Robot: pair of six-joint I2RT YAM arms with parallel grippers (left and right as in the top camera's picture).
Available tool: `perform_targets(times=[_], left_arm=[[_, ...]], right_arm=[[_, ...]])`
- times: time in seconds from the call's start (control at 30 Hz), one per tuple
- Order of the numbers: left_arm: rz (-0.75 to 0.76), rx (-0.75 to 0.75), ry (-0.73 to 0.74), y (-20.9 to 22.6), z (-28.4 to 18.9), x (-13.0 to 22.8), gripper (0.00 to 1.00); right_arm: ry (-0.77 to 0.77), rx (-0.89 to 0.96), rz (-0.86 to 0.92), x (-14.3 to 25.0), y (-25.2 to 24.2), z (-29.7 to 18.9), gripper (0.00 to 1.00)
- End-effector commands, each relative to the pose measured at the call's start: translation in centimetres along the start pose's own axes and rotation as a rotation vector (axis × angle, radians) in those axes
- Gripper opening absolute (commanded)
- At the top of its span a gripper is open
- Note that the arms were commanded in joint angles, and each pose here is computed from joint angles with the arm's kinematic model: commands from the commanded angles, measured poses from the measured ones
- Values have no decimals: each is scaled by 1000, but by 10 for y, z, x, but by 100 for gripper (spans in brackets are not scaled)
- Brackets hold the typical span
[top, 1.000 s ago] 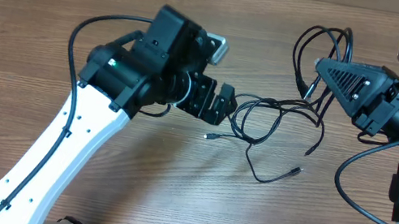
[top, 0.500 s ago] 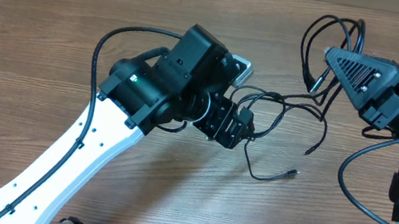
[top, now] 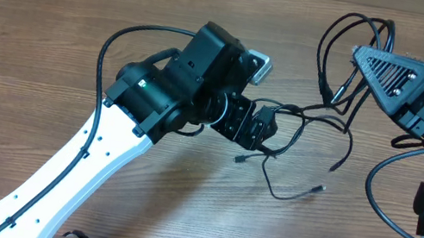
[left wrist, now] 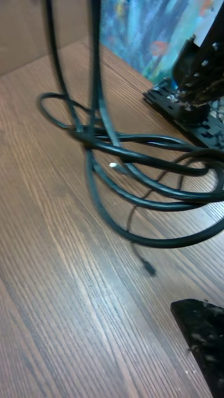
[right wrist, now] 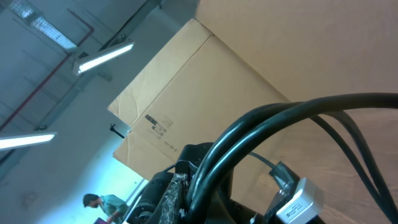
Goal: Untangle cables
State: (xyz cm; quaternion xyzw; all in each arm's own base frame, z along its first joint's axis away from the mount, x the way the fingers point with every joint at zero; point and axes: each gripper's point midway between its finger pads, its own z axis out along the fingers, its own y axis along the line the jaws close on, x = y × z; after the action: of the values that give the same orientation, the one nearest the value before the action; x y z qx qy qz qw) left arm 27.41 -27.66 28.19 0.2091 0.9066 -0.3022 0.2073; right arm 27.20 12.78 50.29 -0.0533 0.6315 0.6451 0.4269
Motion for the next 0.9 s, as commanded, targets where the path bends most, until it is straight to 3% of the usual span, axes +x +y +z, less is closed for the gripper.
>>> perform_targets(times=[0.0, 0.2, 0.47, 0.57, 0.67, 0.73, 0.87], left_arm=[[-65, -1, -11, -2, 2, -4, 95], [-55, 12, -1, -11, 4, 0, 91], [-18, 55, -30, -32, 9, -5, 79], [-7, 61, -26, -37, 10, -3, 57], [-2, 58, -24, -39, 11, -2, 20], [-1, 58, -24, -39, 11, -2, 4], [2, 62, -33, -40, 11, -4, 4]], right_arm=[[-17, -15, 3, -3, 11, -1, 4], [-64, -29, 38, -11, 16, -2, 4], [-76, -33, 29, -14, 18, -2, 4], [-76, -33, 29, -14, 18, -2, 4], [-75, -33, 29, -14, 18, -2, 4], [-75, -33, 29, -13, 18, -2, 4], [-75, -33, 29, -13, 18, -2, 4]])
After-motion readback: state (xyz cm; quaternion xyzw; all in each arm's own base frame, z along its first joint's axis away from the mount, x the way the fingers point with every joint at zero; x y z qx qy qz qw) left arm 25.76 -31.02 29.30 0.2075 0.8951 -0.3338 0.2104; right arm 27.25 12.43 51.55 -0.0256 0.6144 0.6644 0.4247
